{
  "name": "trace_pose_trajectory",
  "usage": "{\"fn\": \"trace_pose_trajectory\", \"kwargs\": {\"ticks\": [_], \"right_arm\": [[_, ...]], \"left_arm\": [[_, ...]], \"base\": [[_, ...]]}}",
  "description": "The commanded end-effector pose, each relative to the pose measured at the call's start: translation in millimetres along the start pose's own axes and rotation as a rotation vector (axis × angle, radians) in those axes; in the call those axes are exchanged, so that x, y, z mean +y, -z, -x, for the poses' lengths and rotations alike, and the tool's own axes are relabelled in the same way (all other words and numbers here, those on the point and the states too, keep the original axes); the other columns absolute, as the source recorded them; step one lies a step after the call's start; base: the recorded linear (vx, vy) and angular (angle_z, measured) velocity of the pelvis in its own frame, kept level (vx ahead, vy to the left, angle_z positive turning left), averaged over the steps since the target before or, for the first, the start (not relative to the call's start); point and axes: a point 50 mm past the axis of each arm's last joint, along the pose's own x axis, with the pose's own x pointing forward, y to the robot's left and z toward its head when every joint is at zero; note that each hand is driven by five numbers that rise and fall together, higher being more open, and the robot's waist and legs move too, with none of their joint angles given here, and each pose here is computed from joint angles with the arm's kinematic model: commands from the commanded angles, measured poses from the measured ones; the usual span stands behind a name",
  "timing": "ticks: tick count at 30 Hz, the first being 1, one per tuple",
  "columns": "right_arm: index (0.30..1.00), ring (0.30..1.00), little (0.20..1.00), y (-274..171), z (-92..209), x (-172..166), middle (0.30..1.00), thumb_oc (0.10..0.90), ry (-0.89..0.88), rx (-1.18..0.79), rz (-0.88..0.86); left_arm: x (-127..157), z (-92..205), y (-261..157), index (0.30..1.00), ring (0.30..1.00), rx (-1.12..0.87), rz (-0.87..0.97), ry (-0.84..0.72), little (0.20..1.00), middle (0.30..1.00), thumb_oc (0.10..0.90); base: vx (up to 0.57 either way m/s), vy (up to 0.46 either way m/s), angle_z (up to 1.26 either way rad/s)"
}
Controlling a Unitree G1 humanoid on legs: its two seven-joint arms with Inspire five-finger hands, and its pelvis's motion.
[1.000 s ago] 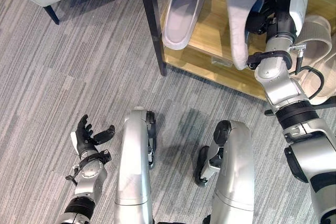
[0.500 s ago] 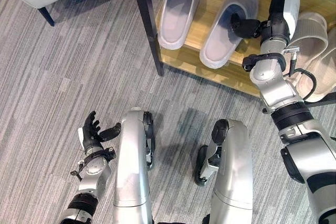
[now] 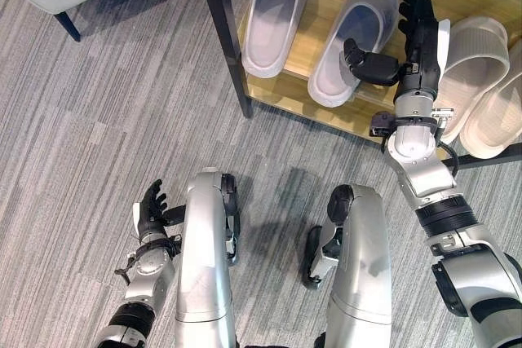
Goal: Arrange the slippers neatly on the shoe rack.
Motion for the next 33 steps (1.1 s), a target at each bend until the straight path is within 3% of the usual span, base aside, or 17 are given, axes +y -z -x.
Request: {"fn": "trace_pose_trajectory", "kwargs": {"ticks": [1, 9, 22, 33], "right_arm": [[0.9, 0.9, 0.9, -66, -9, -6, 0.9, 0.8, 0.088, -0.316, -0.097], [0.9, 0.9, 0.9, -62, 6, 13, 0.9, 0.8, 0.033, -0.303, -0.062], [0.9, 0.9, 0.9, -42, 26, 42, 0.9, 0.8, 0.032, -0.192, -0.047], [0.9, 0.9, 0.9, -53, 28, 62, 0.9, 0.8, 0.032, -0.204, -0.084]], "left_arm": [[-2, 2, 1, 0.9, 0.9, -0.025, -0.034, 0.027, 0.9, 0.9, 0.8], [-18, 1, 1, 0.9, 0.9, -0.015, -0.122, 0.136, 0.9, 0.9, 0.8], [-17, -3, 4, 0.9, 0.9, 0.021, -0.063, 0.044, 0.9, 0.9, 0.8], [-25, -4, 6, 0.9, 0.9, 0.041, -0.097, 0.04, 0.9, 0.9, 0.8]], "base": [[0.0, 0.0, 0.0], [0.0, 0.0, 0.0], [0.0, 0.0, 0.0], [0.0, 0.0, 0.0]]}}
